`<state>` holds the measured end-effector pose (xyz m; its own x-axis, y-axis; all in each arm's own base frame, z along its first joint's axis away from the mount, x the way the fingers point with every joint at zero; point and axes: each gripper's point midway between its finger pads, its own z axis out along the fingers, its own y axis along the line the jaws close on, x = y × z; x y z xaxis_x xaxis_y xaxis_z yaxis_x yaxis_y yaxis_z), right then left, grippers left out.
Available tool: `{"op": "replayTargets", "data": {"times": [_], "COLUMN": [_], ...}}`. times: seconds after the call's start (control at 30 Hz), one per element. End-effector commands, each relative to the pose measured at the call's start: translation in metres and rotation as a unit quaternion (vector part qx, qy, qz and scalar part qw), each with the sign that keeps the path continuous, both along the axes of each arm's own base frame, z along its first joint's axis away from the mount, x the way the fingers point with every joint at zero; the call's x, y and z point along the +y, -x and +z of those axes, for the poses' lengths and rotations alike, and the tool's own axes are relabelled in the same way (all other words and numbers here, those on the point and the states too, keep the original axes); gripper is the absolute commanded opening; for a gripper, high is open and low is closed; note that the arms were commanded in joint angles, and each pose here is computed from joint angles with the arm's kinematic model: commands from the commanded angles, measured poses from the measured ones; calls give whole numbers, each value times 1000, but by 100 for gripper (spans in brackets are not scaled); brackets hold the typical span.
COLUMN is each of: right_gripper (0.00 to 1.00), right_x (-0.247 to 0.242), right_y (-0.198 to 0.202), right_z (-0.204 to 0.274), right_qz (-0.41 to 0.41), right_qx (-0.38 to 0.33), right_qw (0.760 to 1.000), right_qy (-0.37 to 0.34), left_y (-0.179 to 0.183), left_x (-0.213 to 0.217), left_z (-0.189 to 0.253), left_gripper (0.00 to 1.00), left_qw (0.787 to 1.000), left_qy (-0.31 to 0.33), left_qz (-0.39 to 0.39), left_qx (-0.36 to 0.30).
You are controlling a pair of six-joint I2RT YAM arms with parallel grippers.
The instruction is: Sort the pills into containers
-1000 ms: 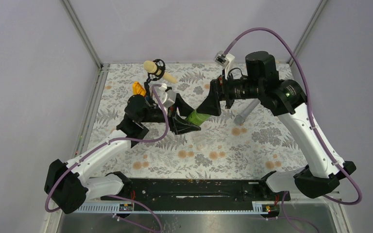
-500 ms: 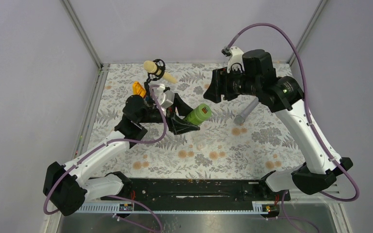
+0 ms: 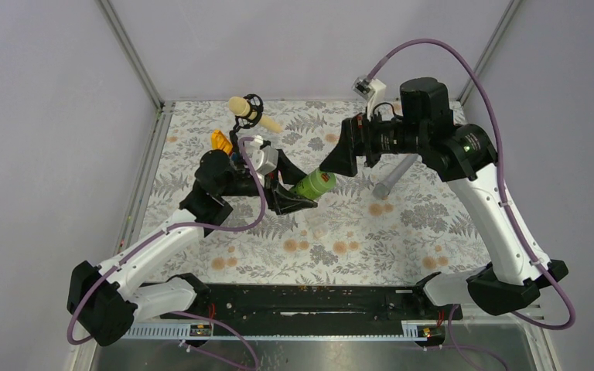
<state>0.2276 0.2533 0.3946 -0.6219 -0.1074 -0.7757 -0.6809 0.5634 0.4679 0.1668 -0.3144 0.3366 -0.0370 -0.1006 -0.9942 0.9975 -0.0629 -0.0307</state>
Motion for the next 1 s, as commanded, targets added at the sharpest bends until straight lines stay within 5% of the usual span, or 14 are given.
{"op": "replayTargets", "data": {"times": [0.0,0.17,0.47,0.77,0.97], "right_gripper": [98,98,81,36,27], "right_x": [11,7,11,27,29], "right_y": [55,56,30,-2,-38], "right_z": [18,10,-8,-2,-3], "right_qz": [178,194,142,41,-141], "right_qx": [-30,-57,-74,-49,24], "right_qw": [983,979,986,998,988], "right_qy": [-46,-11,42,-4,-54], "left_y": [-1,-3,-9,-17,-43], "left_x": [0,-2,-5,-6,-1], "left_z": [28,27,26,24,25], "left_gripper": [0,0,0,0,0], "left_qw": [998,999,999,999,993], "left_qy": [20,10,7,2,-3], "left_qz": [1,0,6,27,106], "left_qx": [-53,-51,-45,-43,-61]}}
